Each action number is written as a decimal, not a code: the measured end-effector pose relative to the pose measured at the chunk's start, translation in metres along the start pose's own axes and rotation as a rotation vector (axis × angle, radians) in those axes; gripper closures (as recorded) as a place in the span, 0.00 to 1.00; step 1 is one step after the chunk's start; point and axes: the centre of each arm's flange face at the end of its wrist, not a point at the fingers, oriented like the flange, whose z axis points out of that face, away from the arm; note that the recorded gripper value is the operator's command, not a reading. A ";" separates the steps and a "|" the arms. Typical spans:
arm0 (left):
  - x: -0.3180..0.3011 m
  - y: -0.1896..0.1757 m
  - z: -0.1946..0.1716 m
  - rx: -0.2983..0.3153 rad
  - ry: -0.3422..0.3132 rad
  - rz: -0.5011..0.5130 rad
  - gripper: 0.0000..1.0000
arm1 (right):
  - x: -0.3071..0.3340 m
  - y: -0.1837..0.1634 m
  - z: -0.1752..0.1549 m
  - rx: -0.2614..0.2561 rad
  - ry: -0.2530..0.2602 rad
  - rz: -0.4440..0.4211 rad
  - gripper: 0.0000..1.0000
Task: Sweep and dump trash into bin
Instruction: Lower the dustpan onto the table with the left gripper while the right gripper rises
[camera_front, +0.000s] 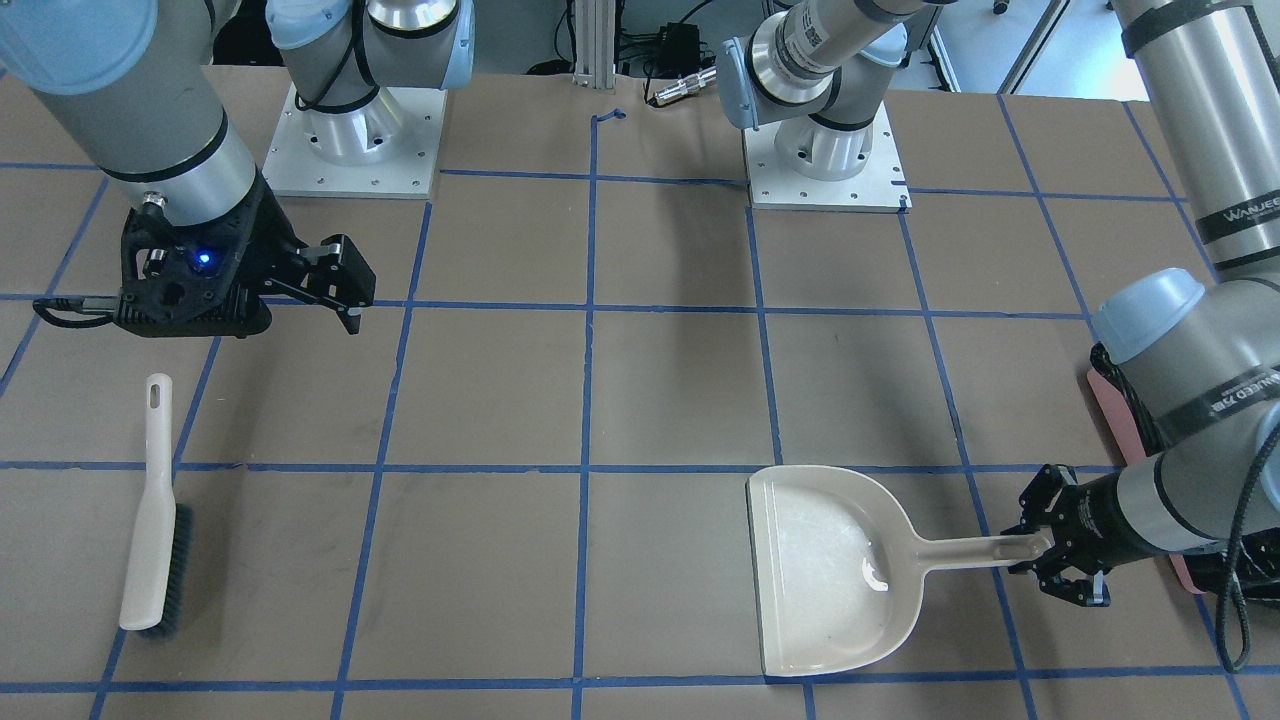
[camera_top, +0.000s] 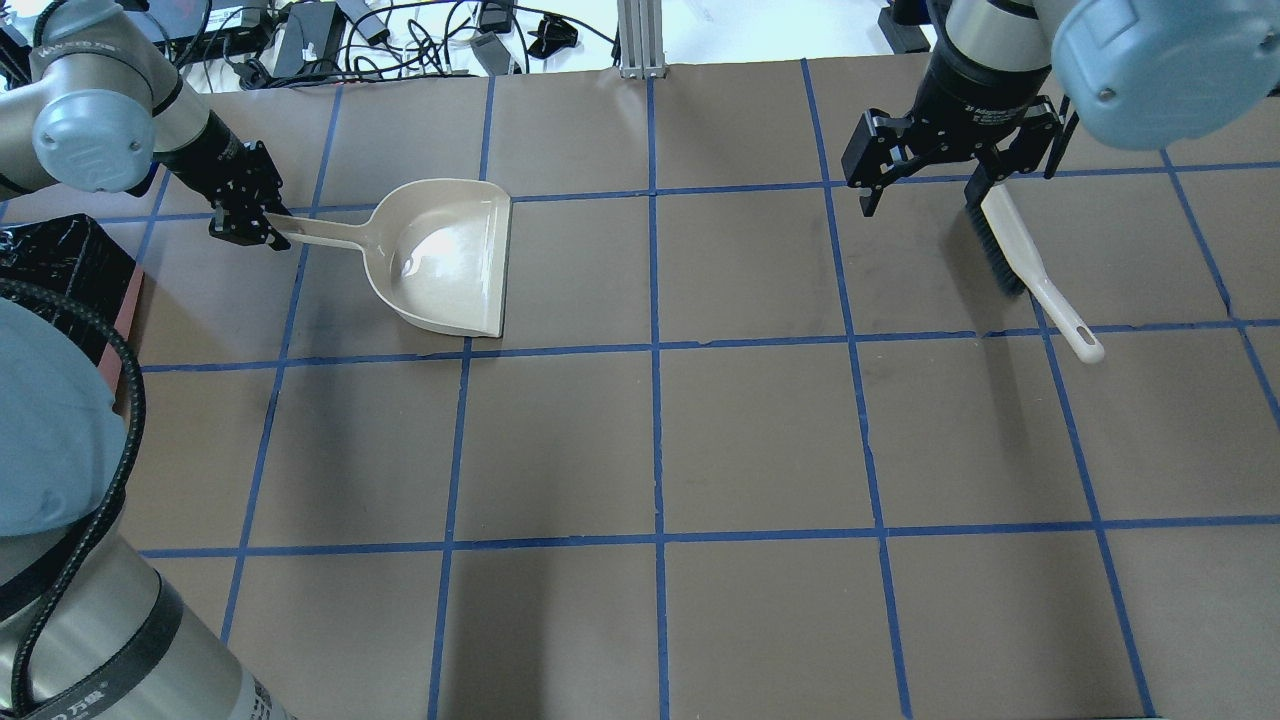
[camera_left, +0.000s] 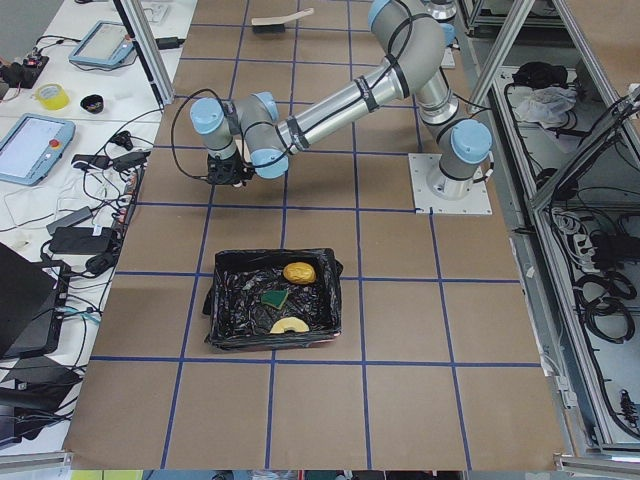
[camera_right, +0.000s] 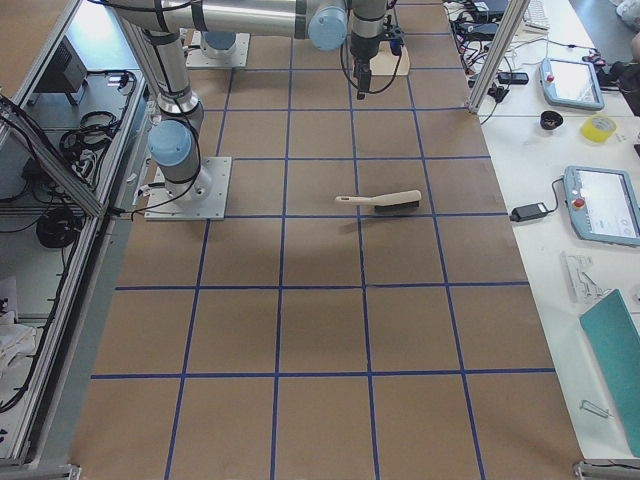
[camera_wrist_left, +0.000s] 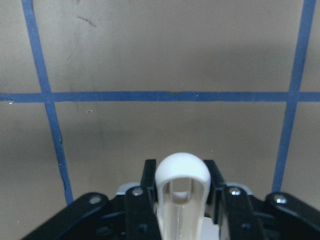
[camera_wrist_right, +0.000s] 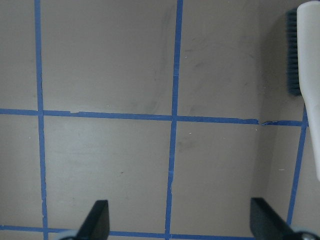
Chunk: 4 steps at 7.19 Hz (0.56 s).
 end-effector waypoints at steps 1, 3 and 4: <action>-0.008 0.000 -0.002 -0.001 -0.001 0.009 1.00 | 0.002 0.000 0.000 -0.002 0.002 0.000 0.00; -0.010 -0.001 0.000 0.002 0.013 0.031 1.00 | 0.000 0.001 0.001 -0.005 0.001 -0.010 0.00; -0.007 -0.002 0.005 0.002 0.022 0.036 0.67 | 0.000 0.001 0.001 -0.005 0.001 -0.018 0.00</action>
